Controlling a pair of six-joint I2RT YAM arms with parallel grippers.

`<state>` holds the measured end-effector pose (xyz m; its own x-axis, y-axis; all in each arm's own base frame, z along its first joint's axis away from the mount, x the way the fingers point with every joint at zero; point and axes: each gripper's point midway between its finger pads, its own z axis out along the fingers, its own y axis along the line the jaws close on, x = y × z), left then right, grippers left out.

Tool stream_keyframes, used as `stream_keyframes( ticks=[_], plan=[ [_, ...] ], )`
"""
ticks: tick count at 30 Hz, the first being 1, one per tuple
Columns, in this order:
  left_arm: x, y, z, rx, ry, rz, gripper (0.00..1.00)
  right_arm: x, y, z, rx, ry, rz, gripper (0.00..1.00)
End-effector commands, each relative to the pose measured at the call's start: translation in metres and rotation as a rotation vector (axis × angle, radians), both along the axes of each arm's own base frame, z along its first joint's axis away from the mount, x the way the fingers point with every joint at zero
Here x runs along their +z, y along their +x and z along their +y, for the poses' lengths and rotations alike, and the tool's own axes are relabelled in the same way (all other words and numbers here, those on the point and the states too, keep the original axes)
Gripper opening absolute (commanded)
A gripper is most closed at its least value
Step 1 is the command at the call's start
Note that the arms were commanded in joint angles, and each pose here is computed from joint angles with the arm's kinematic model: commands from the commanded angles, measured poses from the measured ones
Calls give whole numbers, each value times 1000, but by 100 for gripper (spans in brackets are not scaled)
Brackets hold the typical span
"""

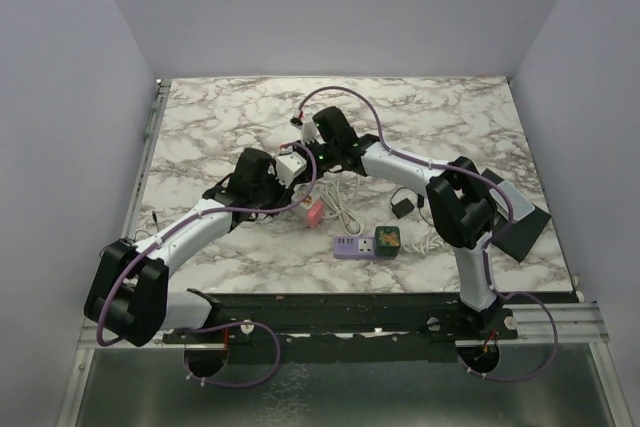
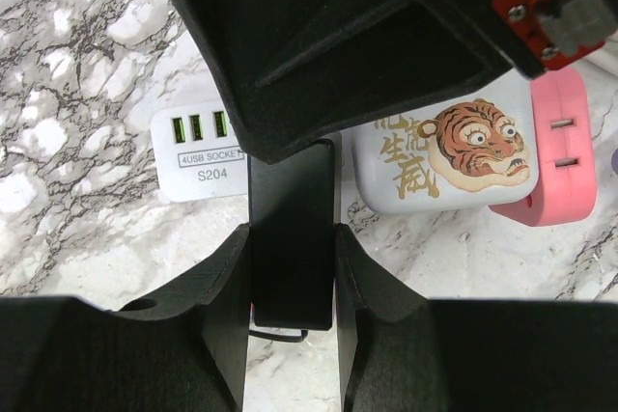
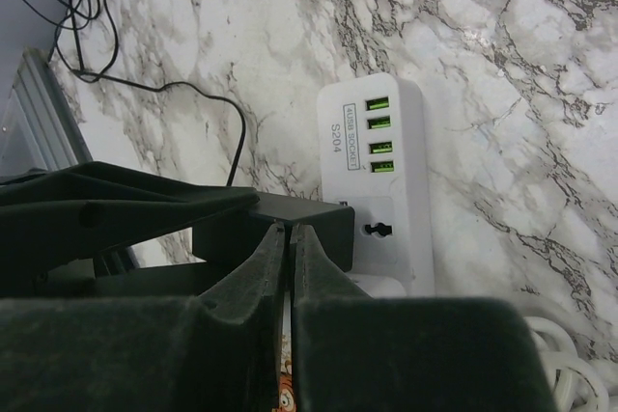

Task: Insert the plug
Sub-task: Insert the plug into the socket.

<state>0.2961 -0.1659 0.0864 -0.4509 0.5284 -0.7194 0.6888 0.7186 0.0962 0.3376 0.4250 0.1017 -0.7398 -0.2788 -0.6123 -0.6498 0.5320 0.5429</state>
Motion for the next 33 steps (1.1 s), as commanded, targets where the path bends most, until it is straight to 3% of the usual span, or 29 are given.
stream_keyframes(
  ticks=[1,7,24,29,33],
  plan=[
    [-22,-14,-1,-30,37,91,0,-62,-18,-39,-16,-230,76,5],
    [-23,-14,2,-23,57,108,0,-71,-17,-48,-32,-269,65,1],
    [-35,-19,8,-20,93,143,0,-84,-22,-58,-46,-314,85,1],
    [-28,-13,10,5,94,121,17,-82,-21,-59,-58,-310,74,0],
    [-16,-12,2,3,53,128,44,-78,-20,-57,-60,-303,66,1]
  ],
)
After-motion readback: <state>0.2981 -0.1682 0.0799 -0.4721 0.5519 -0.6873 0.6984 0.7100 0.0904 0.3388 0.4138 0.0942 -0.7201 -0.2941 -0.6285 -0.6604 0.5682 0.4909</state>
